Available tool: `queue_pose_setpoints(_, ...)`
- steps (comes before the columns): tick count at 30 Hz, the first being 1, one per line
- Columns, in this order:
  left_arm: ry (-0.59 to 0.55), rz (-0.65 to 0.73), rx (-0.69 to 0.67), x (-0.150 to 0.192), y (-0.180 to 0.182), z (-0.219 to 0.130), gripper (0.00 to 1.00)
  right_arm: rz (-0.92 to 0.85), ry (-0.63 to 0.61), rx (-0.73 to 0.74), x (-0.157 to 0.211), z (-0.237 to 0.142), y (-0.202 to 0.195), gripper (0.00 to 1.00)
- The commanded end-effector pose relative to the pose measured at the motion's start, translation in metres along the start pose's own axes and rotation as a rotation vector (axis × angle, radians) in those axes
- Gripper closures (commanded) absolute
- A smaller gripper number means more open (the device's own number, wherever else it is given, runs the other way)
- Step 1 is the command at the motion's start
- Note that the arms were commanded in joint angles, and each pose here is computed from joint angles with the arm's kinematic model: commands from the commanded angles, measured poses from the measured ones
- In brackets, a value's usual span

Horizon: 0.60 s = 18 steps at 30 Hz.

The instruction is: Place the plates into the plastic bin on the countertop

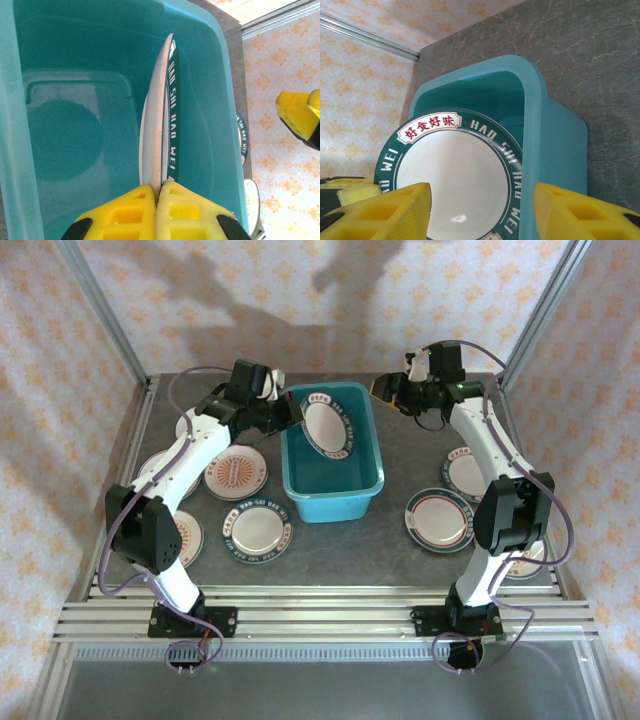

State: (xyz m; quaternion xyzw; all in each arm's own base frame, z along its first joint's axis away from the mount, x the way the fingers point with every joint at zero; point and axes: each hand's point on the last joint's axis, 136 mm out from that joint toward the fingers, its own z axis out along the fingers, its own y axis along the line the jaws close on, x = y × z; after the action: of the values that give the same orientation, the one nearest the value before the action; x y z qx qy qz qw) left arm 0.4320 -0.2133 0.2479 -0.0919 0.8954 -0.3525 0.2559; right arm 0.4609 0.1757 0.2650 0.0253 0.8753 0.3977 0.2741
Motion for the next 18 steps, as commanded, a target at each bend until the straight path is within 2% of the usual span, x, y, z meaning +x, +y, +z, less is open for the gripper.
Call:
queue_pose_setpoints(1,0.0,-0.009,0.025,-0.004,0.0,0.013,1.0,-0.012,0.0,0.017,0.003,0.0,-0.001,0.45)
queue_pose_setpoints(18,0.118,0.019,-0.112,0.019,0.011,0.052,1.0,-0.01,-0.008,0.026,0.003,0.001,-0.004,0.46)
